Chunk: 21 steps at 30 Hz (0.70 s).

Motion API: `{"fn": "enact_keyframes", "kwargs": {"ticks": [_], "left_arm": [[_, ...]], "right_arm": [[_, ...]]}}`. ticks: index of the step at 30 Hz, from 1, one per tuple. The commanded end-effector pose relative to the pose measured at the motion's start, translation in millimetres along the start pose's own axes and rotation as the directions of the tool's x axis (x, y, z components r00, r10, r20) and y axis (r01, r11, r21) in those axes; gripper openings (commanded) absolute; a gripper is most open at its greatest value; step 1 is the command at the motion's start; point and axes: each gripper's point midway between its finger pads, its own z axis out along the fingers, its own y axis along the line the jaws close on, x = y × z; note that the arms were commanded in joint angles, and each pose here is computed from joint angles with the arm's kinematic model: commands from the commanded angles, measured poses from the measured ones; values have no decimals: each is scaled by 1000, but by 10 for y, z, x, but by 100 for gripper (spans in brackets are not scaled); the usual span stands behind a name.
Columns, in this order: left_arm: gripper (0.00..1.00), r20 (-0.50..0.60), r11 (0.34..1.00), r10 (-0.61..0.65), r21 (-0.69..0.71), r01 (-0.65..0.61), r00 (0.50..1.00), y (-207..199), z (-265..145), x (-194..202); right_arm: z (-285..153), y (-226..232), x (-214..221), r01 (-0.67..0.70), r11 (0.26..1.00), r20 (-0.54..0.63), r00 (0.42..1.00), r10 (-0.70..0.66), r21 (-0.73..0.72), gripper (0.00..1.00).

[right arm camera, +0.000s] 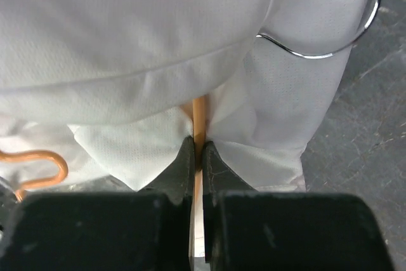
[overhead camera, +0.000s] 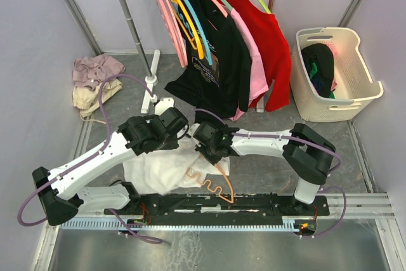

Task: Place the t-shirt on the hanger
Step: Pick up the hanger at the center of the board.

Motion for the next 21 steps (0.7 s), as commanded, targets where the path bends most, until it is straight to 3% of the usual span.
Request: {"fn": "enact_keyframes", "kwargs": {"ticks": [1,11,21], "left_arm": [[36,23,999,34,8,-34,999,26,-70,-99],[35,28,999,32,5,-32,999,60,-133,-139],[34,63,1000,17,2,-17,998,89,-269,-274]], "right_arm": [[1,-30,-187,-8,1000,113,994,6,17,1],[-491,-118,-436,-23,999,288,957,9,44,1],[-957,-219,-594,-110,993,469,880,75,48,1]]}}
